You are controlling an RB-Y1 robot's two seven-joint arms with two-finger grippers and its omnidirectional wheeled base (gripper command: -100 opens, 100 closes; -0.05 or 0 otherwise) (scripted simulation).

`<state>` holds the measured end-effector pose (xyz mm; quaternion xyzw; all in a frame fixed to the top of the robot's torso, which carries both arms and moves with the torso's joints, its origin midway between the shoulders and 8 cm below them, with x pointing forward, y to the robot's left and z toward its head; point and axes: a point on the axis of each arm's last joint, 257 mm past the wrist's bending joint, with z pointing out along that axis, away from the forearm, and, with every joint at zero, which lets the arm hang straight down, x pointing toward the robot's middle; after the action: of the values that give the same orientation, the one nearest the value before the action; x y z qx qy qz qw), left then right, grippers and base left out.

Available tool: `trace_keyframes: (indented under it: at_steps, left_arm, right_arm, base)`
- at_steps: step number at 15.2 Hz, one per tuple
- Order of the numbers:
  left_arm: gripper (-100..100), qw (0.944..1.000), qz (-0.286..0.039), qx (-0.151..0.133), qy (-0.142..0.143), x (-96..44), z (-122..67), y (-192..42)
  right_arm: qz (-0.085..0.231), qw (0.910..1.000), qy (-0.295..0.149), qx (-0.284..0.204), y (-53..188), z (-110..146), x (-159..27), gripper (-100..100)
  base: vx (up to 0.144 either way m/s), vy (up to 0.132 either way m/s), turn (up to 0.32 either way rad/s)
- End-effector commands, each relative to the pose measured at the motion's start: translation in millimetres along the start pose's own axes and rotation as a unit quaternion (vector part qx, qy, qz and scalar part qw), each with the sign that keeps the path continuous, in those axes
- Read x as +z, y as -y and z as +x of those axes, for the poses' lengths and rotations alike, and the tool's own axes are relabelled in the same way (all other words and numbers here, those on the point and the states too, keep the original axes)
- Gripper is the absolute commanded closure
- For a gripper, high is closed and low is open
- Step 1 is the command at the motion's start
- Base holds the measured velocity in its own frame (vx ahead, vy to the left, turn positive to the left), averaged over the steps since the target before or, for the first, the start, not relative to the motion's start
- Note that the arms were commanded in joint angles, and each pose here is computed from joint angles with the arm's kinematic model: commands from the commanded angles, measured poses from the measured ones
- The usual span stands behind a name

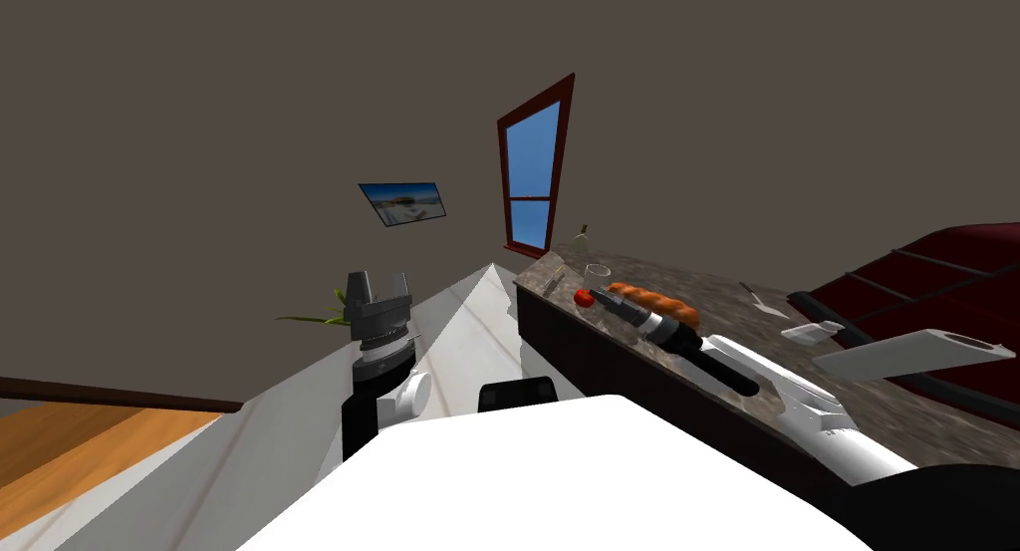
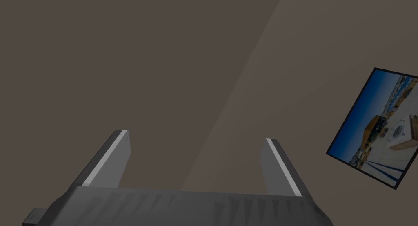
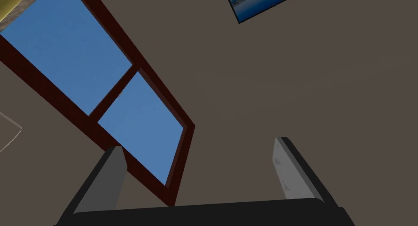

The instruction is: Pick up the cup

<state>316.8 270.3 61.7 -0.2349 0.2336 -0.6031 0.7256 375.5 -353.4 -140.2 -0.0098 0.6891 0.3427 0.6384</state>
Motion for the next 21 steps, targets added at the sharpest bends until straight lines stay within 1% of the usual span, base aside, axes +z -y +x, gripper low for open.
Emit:
trace_keyframes:
  at_steps: [1, 2, 3, 5, 6, 8, 9, 11, 12, 14, 15, 17, 18, 20, 21]
  left_arm:
    - [0, 1.0000, 0.000, 0.000, 0.000, 0.0, 0.0, 0]
    - [0, 1.0000, 0.000, 0.000, 0.000, 0.0, 0.0, 0]
    - [0, 1.0000, 0.000, 0.000, 0.000, 0.0, 0.0, 0]
    - [0, 1.0000, 0.000, 0.000, 0.000, 0.0, 0.0, 0]
    - [0, 1.0000, 0.000, 0.000, 0.000, 0.0, 0.0, 0]
    - [0, 1.0000, 0.000, 0.000, 0.000, 0.0, 0.0, 0]
    - [0, 1.0000, 0.000, 0.000, 0.000, 0.0, 0.0, 0]
    - [0, 1.0000, 0.000, 0.000, 0.000, 0.0, 0.0, 0]
    - [0, 1.0000, 0.000, 0.000, 0.000, 0.0, 0.0, 0]
    - [0, 1.0000, 0.000, 0.000, 0.000, 0.0, 0.0, 0]
    - [0, 1.0000, 0.000, 0.000, 0.000, 0.0, 0.0, 0]
    - [0, 1.0000, 0.000, 0.000, 0.000, 0.0, 0.0, 0]
    - [0, 1.0000, 0.000, 0.000, 0.000, 0.0, 0.0, 0]
    - [0, 1.0000, 0.000, 0.000, 0.000, 0.0, 0.0, 0]
    - [0, 1.0000, 0.000, 0.000, 0.000, 0.0, 0.0, 0]
  right_arm:
    - [0.005, 0.9995, -0.024, -0.021, 9, 0, -5.5, -100]
    - [0.004, 0.9992, -0.030, -0.026, 9, -1, -5.1, -100]
    - [0.014, 0.9979, -0.048, -0.041, 22, 1, -12.2, -100]
    - [0.011, 0.9966, -0.062, -0.053, 22, -2, -11.3, -100]
    - [0.021, 0.9943, -0.080, -0.067, 34, 0, -18.8, -100]
    - [0.017, 0.9922, -0.093, -0.080, 34, -3, -17.8, -100]
    - [0.027, 0.9890, -0.111, -0.094, 46, -2, -25.7, -100]
    - [0.024, 0.9861, -0.125, -0.107, 46, -5, -24.4, -100]
    - [0.033, 0.9816, -0.145, -0.121, 58, -4, -32.7, -100]
    - [0.030, 0.9784, -0.156, -0.132, 57, -8, -31.3, -100]
    - [0.038, 0.9727, -0.176, -0.146, 68, -8, -39.8, -100]
    - [0.035, 0.9692, -0.187, -0.156, 68, -11, -38.3, -100]
    - [0.043, 0.9627, -0.207, -0.169, 79, -11, -47.0, -100]
    - [0.039, 0.9585, -0.218, -0.180, 78, -15, -45.3, -100]
    - [0.047, 0.9509, -0.238, -0.192, 88, -15, -54.1, -100]
  base:
    - [0.009, 0.033, 0.054]
    - [0.011, 0.024, 0.019]
    - [0.020, 0.029, 0.057]
    - [0.020, 0.026, 0.039]
    - [0.025, 0.027, 0.061]
    - [0.025, 0.027, 0.041]
    - [0.027, 0.019, 0.067]
    - [0.029, 0.018, 0.045]
    - [0.034, 0.021, 0.057]
    - [0.037, 0.015, 0.042]
    - [0.047, 0.009, 0.052]
    - [0.044, 0.009, 0.049]
    - [0.051, 0.013, 0.067]
    - [0.047, 0.008, 0.046]
    - [0.048, 0.005, 0.061]
